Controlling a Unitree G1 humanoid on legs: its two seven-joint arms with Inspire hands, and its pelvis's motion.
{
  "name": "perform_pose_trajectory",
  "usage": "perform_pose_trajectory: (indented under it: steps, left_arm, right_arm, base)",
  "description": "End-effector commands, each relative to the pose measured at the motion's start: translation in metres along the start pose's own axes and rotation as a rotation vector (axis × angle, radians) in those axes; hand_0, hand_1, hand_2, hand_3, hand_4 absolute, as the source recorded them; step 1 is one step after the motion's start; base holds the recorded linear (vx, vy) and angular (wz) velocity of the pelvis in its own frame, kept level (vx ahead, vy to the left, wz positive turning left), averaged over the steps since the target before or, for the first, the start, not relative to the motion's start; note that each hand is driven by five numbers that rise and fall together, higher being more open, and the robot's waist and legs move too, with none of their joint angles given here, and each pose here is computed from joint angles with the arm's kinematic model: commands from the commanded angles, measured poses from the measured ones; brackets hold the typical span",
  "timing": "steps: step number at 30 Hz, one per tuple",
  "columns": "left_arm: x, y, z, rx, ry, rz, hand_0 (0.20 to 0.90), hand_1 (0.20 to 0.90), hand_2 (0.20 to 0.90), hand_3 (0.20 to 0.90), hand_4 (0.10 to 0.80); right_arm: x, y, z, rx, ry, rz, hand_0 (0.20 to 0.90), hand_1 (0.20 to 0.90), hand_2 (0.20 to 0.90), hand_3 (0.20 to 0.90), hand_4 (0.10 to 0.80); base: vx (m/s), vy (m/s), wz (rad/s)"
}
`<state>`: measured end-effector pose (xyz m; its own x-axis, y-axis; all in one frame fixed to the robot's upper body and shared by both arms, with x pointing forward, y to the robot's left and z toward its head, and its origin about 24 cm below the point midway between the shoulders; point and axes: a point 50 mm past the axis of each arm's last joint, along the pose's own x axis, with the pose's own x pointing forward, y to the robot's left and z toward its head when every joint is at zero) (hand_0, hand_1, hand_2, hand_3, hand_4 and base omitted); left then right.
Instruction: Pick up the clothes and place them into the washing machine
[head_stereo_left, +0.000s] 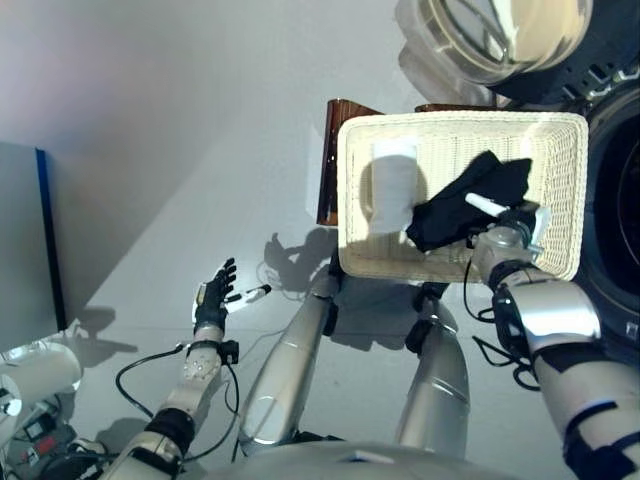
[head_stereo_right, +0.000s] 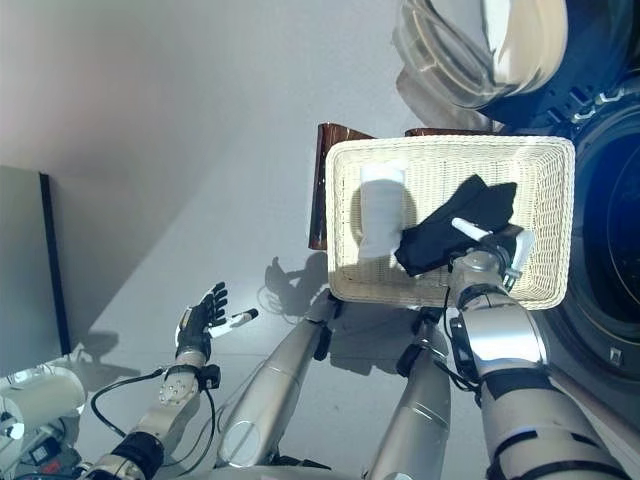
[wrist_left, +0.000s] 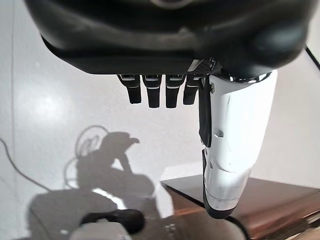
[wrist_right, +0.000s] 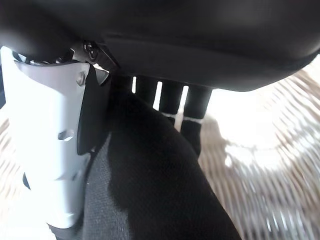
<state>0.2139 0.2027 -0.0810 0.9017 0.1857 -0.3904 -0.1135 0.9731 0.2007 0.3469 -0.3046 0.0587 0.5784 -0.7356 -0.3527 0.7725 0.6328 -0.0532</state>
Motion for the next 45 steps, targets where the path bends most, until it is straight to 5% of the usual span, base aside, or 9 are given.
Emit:
perform_pose_trajectory:
  steps: [1, 9, 22, 31, 36, 37, 38, 45]
  left_arm:
    - [-0.015, 0.021, -0.025, 0.051, 0.065, 0.042, 0.9, 0.9, 0.9, 0.9, 0.8]
    - [-0.021, 0.008, -0.037, -0.05, 0.113, 0.037, 0.9, 0.9, 0.9, 0.9, 0.8]
    - [-0.035, -0.009, -0.056, -0.095, 0.191, -0.006, 0.9, 0.9, 0.9, 0.9, 0.8]
    - [-0.035, -0.009, -0.054, -0.12, 0.172, -0.016, 0.9, 0.9, 0.9, 0.9, 0.8]
    - [-0.033, 0.0, -0.049, -0.136, 0.143, 0.016, 0.9, 0.9, 0.9, 0.9, 0.8]
    - [-0.033, 0.002, -0.049, -0.144, 0.142, 0.026, 0.9, 0.9, 0.9, 0.9, 0.8]
    - [-0.033, 0.002, -0.049, -0.154, 0.14, 0.028, 0.9, 0.9, 0.9, 0.9, 0.8]
    - [-0.035, 0.002, -0.052, -0.23, 0.156, 0.077, 0.9, 0.9, 0.9, 0.9, 0.8]
  right_arm:
    - [0.005, -0.012, 0.019, 0.449, -0.099, 0.014, 0.2, 0.2, 0.2, 0.2, 0.3]
    - [-0.021, 0.015, -0.005, 0.974, -0.079, 0.123, 0.2, 0.2, 0.2, 0.2, 0.3]
    - [-0.019, 0.003, 0.038, 1.204, -0.189, 0.024, 0.2, 0.2, 0.2, 0.2, 0.3]
    - [-0.02, -0.029, 0.138, 1.284, -0.444, 0.026, 0.2, 0.2, 0.2, 0.2, 0.3]
    - [-0.05, -0.054, 0.223, 1.316, -0.701, 0.083, 0.2, 0.2, 0.2, 0.2, 0.3]
    - [-0.057, -0.057, 0.235, 1.315, -0.741, 0.08, 0.727, 0.727, 0.727, 0.727, 0.676]
    - [-0.062, -0.057, 0.241, 1.307, -0.76, 0.083, 0.9, 0.9, 0.9, 0.9, 0.8]
    - [-0.068, -0.051, 0.245, 1.261, -0.769, 0.068, 0.9, 0.9, 0.9, 0.9, 0.8]
  base:
    - [-0.083, 0.038, -0.17]
    - [0.021, 0.009, -0.17]
    - [0.016, 0.013, -0.1]
    - [0.038, 0.019, -0.07]
    - [0.024, 0.031, -0.06]
    - [0.026, 0.033, -0.09]
    - [0.027, 0.026, -0.06]
    - [0.018, 0.028, -0.08]
